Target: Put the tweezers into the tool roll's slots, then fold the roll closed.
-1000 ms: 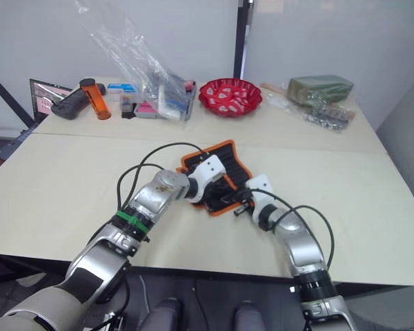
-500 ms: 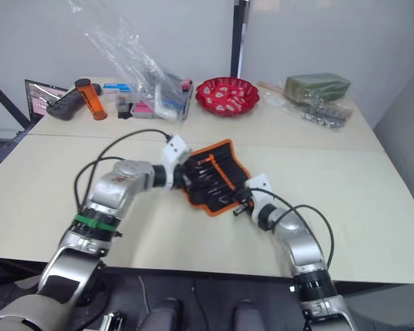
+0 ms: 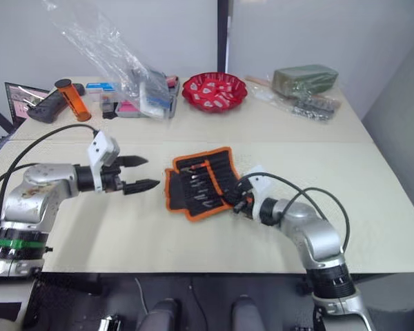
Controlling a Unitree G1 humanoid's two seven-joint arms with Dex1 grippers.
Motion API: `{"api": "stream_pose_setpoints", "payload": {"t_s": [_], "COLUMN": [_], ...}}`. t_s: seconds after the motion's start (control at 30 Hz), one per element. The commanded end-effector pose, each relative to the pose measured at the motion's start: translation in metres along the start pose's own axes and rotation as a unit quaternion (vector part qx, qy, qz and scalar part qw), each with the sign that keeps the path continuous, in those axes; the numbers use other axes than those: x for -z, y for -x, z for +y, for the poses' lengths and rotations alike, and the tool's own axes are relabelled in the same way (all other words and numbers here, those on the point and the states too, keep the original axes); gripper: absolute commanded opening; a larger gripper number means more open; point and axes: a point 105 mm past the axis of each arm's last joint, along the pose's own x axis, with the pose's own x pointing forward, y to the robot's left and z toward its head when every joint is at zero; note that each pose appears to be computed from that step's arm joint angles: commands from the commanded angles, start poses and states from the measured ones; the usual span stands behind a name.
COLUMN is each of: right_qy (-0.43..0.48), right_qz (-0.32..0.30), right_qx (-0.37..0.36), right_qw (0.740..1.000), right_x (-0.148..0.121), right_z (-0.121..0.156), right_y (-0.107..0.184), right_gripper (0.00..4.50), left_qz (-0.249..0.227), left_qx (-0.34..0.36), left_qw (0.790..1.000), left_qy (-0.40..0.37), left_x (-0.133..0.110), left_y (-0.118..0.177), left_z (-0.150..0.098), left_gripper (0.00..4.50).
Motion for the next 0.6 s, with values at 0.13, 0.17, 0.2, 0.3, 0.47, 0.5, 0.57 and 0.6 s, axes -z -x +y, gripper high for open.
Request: {"api": "stream_pose_setpoints", "payload": {"t_s": [0.13,0.17,0.2,0.3,0.47,0.5,0.57,0.6], "right_qy": [0.043,0.044,0.044,0.044,0.037,0.036,0.035,0.035], "right_qz": [-0.022,-0.021,-0.021,-0.008,-0.001,0.000,0.001,0.001], "right_qx": [-0.027,-0.021,-0.015,0.003,0.010,0.012,0.014,0.014], "right_qw": [0.998,0.999,0.999,0.999,0.999,0.999,0.999,0.999], "right_x": [-0.020,-0.021,-0.021,-0.016,-0.011,-0.010,-0.009,-0.008], "right_z": [0.021,0.018,0.015,0.004,-0.004,-0.005,-0.005,-0.005], "right_y": [-0.001,-0.001,0.000,0.004,0.009,0.009,0.009,0.010], "right_gripper": [3.59,3.94,4.34,4.49,4.49,4.49,4.49,4.49], "left_qz": [-0.017,-0.021,-0.024,-0.027,-0.026,-0.025,-0.025,-0.024], "left_qx": [0.009,0.006,0.005,0.004,0.009,0.010,0.012,0.012], "left_qw": [1.000,1.000,1.000,1.000,1.000,1.000,1.000,1.000], "left_qy": [-0.014,-0.009,-0.006,-0.002,0.002,0.003,0.004,0.004], "left_x": [0.000,-0.001,-0.001,-0.001,-0.001,0.000,0.000,0.000], "left_y": [0.016,0.016,0.016,0.015,0.017,0.017,0.018,0.019], "left_z": [-0.019,-0.020,-0.021,-0.023,-0.026,-0.026,-0.026,-0.026], "left_gripper": [4.50,4.50,4.50,4.50,4.50,4.50,4.50,4.50]}}
